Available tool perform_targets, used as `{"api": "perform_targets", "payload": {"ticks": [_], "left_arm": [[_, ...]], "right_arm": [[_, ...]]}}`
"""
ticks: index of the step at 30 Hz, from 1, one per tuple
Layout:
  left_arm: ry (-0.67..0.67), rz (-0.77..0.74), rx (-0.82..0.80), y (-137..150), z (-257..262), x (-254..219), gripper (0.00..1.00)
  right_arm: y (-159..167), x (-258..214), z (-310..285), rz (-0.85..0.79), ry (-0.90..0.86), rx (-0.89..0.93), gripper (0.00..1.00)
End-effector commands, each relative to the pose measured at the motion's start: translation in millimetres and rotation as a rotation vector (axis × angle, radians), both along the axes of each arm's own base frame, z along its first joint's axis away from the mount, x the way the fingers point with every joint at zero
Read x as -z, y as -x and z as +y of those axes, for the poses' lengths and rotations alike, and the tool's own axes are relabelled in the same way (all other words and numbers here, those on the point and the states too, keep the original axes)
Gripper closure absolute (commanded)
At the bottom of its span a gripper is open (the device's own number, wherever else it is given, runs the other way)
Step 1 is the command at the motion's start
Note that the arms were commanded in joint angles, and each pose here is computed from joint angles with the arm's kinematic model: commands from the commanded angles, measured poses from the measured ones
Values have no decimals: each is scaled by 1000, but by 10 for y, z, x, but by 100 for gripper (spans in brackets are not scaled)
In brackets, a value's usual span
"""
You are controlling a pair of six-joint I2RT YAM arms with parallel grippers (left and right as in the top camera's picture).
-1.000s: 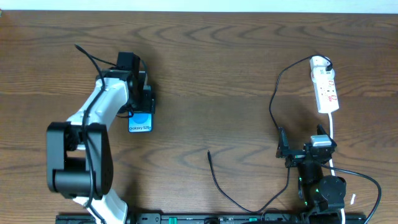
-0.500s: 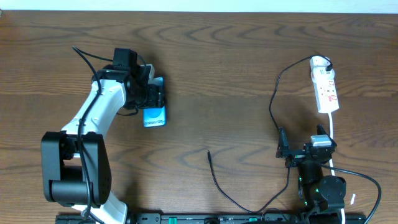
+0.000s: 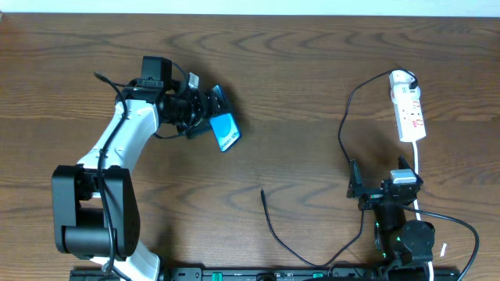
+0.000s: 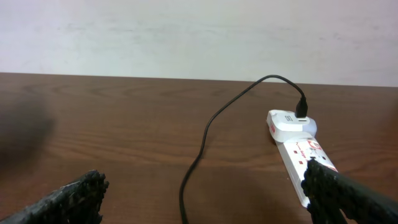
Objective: Plug charger to phone and switch on socket
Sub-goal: 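Lift the phone with the left gripper and swing it rightward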
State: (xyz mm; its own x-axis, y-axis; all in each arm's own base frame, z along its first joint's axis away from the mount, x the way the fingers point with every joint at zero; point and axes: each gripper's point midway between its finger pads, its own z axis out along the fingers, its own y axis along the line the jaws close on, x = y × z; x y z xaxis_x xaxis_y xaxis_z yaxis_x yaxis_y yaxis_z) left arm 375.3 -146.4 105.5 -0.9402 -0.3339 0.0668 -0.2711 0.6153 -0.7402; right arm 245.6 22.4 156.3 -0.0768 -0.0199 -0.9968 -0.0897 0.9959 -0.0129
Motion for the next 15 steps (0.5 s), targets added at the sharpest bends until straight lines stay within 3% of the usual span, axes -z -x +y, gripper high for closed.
{"api": "perform_targets", "payload": {"ticks": [1,4,8,15], "left_arm": [[228,151,-90,32,-220,-439,93],[341,320,-157,91,-302,-562,93],[440,428,-152,166,-379,-709,92],[487,546,-195,197,-404,-768,92]], "right_arm": [[5,4,22,-1,11,-12,1],[5,4,22,-1,11,-12,1],[5,4,22,-1,11,-12,1],[5,4,22,-1,11,-12,1]]}}
